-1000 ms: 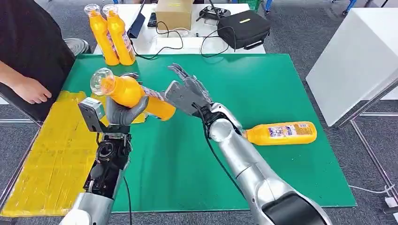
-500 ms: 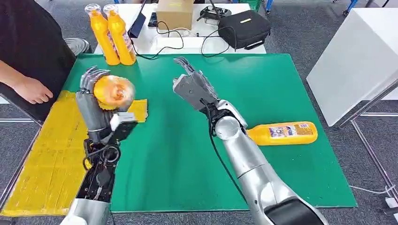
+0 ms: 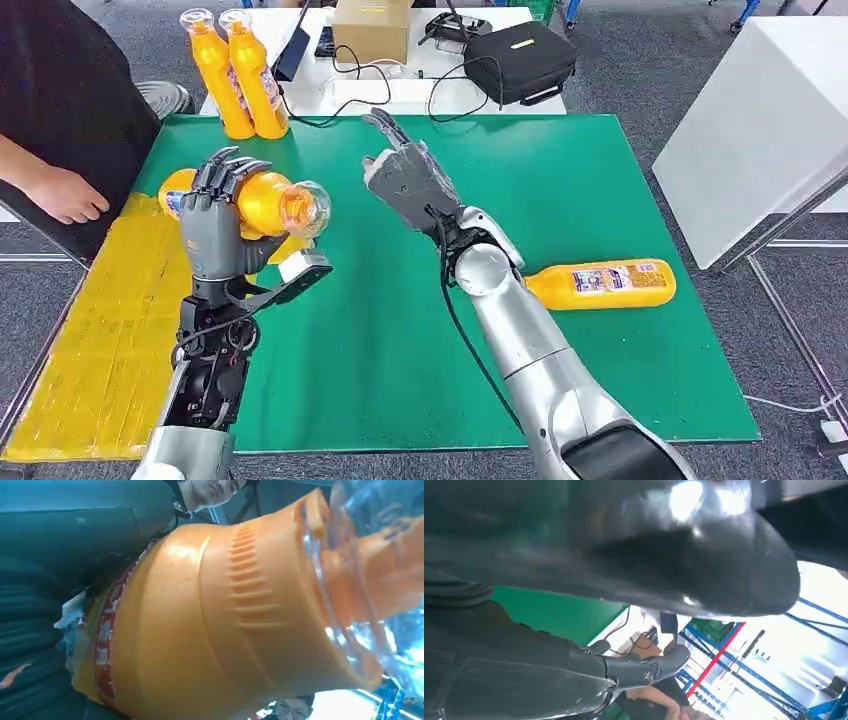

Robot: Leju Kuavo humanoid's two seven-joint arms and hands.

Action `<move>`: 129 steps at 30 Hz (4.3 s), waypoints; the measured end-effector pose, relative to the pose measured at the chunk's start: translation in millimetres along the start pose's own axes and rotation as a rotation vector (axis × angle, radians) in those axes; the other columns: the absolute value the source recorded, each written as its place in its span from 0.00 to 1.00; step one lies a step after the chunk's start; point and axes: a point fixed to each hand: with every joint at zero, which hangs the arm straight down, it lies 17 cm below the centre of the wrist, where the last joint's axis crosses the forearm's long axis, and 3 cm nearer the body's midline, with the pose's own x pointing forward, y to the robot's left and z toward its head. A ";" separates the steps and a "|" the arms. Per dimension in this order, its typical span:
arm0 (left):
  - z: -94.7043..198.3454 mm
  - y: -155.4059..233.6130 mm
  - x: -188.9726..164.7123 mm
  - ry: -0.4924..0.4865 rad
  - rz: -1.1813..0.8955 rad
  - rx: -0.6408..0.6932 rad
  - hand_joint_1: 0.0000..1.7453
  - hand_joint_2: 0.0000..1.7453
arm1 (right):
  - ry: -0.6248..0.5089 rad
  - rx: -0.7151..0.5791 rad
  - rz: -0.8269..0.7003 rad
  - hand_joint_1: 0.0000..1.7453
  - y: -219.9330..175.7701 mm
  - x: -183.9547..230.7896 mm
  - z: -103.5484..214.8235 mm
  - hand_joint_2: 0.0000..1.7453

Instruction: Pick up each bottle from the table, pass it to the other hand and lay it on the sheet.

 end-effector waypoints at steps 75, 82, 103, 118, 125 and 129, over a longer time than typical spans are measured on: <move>33.0 -29.0 -142.3 0.356 1.168 -0.056 0.00 0.00 | 0.284 0.014 0.359 0.00 -38.5 -183.6 155.3 1.00; 51.1 -45.0 -152.3 0.410 1.173 -0.089 0.00 0.00 | 0.382 0.031 0.398 0.00 -39.3 -221.2 211.5 1.00; 64.0 -51.8 -162.2 0.451 1.142 -0.102 0.00 0.00 | 0.492 0.025 0.573 0.00 -101.2 -252.4 266.7 1.00; 82.7 -56.7 -169.6 0.484 1.147 -0.110 0.00 0.00 | 0.598 0.065 0.827 0.00 -195.3 -266.9 296.9 1.00; 86.1 -61.3 -169.4 0.497 1.163 -0.113 0.00 0.00 | 0.620 0.063 0.865 0.00 -218.9 -267.8 307.2 1.00; 87.5 -62.2 -170.3 0.502 1.165 -0.114 0.00 0.00 | 0.629 0.068 0.884 0.00 -227.3 -268.4 316.1 1.00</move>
